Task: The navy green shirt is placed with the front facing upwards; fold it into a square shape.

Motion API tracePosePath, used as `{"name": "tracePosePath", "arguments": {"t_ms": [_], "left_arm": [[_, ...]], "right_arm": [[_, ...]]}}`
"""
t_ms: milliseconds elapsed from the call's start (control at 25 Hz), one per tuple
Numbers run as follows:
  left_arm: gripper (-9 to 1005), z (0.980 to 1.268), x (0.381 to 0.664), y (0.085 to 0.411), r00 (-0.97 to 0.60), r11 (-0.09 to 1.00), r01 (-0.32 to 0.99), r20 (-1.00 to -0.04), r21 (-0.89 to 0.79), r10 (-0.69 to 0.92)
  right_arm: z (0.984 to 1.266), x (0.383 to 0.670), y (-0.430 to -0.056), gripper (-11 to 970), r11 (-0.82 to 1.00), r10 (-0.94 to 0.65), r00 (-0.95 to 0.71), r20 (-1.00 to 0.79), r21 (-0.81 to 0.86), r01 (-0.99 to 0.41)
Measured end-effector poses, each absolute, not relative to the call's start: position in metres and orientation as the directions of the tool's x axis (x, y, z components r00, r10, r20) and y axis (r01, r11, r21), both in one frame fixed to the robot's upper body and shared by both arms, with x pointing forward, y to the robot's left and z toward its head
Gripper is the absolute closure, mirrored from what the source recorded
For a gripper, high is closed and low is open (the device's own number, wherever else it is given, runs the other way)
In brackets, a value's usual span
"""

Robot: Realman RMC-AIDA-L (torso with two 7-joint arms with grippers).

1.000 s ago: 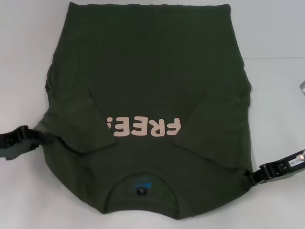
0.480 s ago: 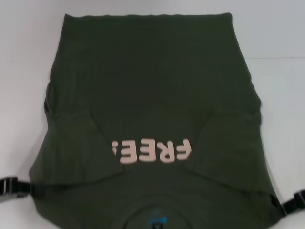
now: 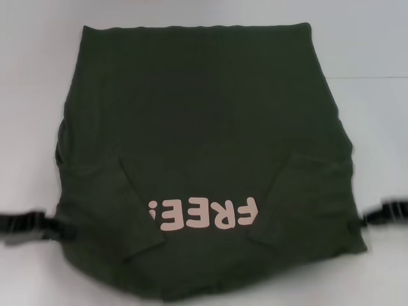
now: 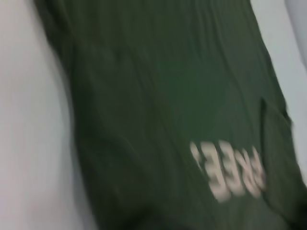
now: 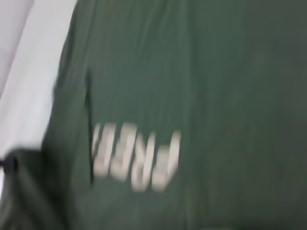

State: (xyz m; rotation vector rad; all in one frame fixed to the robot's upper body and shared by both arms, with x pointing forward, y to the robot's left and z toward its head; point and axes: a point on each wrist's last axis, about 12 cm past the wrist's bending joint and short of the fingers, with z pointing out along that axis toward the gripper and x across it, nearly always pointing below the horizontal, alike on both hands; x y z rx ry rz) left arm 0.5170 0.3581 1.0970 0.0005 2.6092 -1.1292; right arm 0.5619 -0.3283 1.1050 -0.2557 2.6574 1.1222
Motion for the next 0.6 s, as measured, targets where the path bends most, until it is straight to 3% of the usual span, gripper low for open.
{"name": "tracePosePath", "arguments": {"t_ms": [40, 240, 600], "left_arm": [[959, 1.097, 0.540, 0.350, -0.953, 0.726, 0.075, -0.264, -0.684, -0.150], [958, 1.107, 0.589, 0.328, -0.931, 0.792, 0.028, -0.304, -0.610, -0.201], [959, 1.127, 0.650, 0.304, -0.823, 0.884, 0.021, -0.510, -0.466, -0.249]], "right_arm": [[1.107, 0.568, -0.326, 866, 0.695, -0.044, -0.949, -0.312, 0.673, -0.253], [1.114, 0.607, -0.305, 860, 0.750, 0.045, -0.901, -0.431, 0.611, -0.255], [1.126, 0.659, -0.273, 848, 0.863, 0.095, -0.777, -0.622, 0.440, -0.247]]}}
